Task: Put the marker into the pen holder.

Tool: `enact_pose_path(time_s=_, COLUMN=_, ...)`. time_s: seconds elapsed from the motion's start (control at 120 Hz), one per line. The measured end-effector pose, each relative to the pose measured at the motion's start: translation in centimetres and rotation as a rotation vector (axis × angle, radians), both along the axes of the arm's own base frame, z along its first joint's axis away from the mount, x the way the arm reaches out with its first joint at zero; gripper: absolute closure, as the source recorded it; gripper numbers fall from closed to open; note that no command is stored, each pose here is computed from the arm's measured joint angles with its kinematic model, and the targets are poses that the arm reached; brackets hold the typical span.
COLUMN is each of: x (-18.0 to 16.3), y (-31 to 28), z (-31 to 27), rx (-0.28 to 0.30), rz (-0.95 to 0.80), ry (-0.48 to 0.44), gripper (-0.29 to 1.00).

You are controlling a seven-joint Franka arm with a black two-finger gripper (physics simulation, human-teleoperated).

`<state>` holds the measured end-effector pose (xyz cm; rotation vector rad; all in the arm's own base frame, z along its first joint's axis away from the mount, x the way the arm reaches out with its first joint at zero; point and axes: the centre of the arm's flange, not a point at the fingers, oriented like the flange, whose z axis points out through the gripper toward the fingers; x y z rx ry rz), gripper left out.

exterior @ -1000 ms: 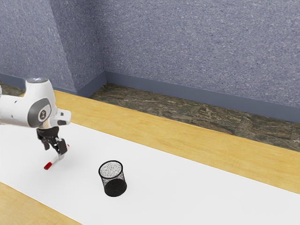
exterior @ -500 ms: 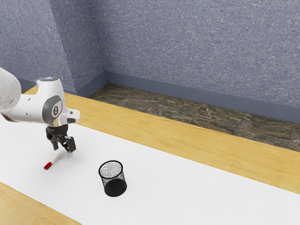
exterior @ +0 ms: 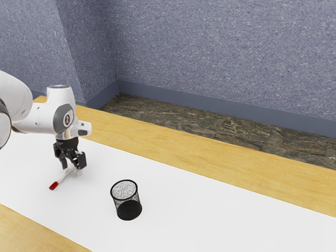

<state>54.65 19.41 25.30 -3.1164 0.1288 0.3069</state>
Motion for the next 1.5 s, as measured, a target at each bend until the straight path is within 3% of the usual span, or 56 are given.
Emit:
enact_pose_path(time_s=0.217, x=-0.1, y=0.0, z=-0.4, rx=-0.003, rz=0.005, ry=0.018, gripper=0.22)
enact_pose_path(time_s=0.35, x=-0.1, y=0.0, z=-0.4, rx=-0.007, rz=0.006, ry=0.022, gripper=0.43)
enact_pose_path(time_s=0.558, x=-0.1, y=-0.1, z=-0.5, rx=-0.009, rz=0.006, ry=0.024, gripper=0.58)
enact_pose_path(time_s=0.817, x=-0.1, y=-0.2, z=-1.0, rx=-0.007, rz=0.004, ry=0.029, gripper=0.63)
enact_pose_path(time_s=1.158, x=-0.1, y=-0.3, z=-1.4, rx=-0.009, rz=0.011, ry=0.032, gripper=0.60)
enact_pose_path(time_s=1.333, x=0.2, y=-0.5, z=-0.3, rx=-0.011, rz=0.008, ry=0.009, gripper=0.70)
enact_pose_path(time_s=1.408, x=0.8, y=-1.6, z=1.9, rx=-0.019, rz=-0.009, ry=-0.034, gripper=0.72)
enact_pose_path(time_s=1.5, x=1.7, y=-4.2, z=8.0, rx=-0.037, rz=-0.052, ry=-0.169, gripper=0.73)
